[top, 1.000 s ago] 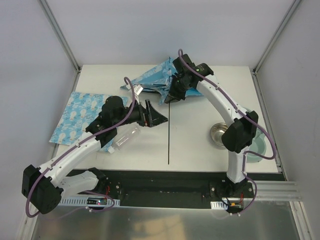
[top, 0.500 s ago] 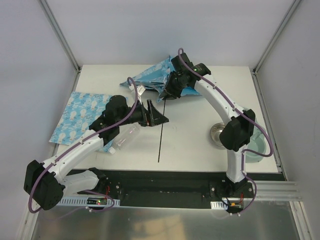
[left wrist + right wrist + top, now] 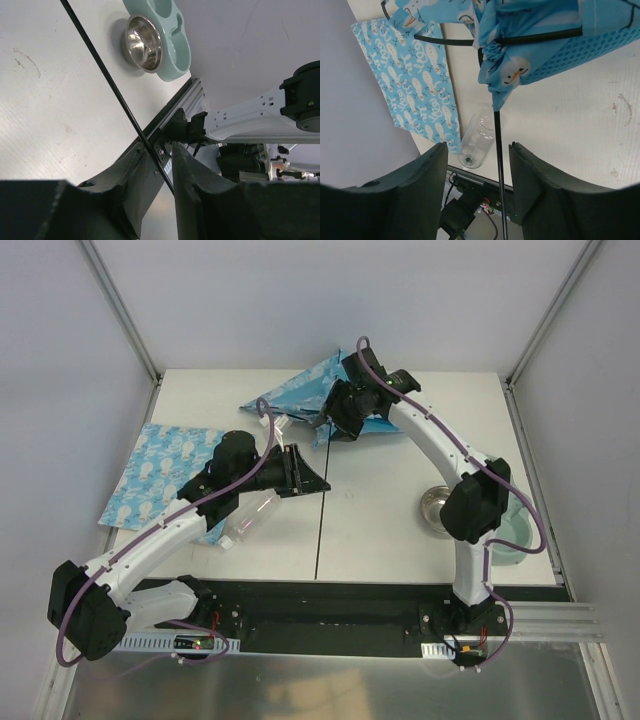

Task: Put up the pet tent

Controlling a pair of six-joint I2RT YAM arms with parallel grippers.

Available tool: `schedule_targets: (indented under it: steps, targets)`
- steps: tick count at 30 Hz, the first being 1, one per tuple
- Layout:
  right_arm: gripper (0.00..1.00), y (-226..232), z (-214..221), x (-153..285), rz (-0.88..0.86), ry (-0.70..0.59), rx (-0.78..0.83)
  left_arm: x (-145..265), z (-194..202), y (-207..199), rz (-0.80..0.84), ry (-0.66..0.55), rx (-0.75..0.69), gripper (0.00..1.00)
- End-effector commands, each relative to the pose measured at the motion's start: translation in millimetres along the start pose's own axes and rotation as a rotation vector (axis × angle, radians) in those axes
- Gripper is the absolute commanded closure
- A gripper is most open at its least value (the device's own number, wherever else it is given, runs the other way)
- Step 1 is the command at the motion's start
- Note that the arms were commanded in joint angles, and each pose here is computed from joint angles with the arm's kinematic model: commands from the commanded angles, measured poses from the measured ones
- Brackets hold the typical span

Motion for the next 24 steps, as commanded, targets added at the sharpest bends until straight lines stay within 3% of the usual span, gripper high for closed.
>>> schedule_targets:
  steps: [1,6,11,14,18,24]
  targets:
    - [0.39,11,4,28,-0.086,-0.051,0.016,15,-11,-33,0.107,-0.029,-0.056,0.75]
    - [0.35,3,14,56,-0.156,-0.065,0.027,17,-15,-37,0.107,-0.049,-0.065,0.9]
    - [0.33,-10,30,77,-0.219,-0.042,0.043,13,-19,-32,0.076,-0.064,-0.067,0.92]
    - [0.32,-28,46,81,-0.193,-0.047,0.127,15,-22,-25,0.014,-0.087,-0.089,0.88]
    - [0.32,-66,74,76,-0.116,-0.048,0.27,24,-26,-16,-0.093,-0.119,-0.144,0.75]
    - [0.33,-123,134,42,-0.1,0.034,0.408,58,-39,-9,-0.263,-0.25,-0.247,0.6]
Point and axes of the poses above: each gripper's point midway between its finger pads, its own x axis back along the fingers, its own y axis along the line the jaws close on, z = x × y, the point moved 4 cm from there along x, back along the fingers, and after that the axes turned 12 degrees about -x, right-handed, at the moved point
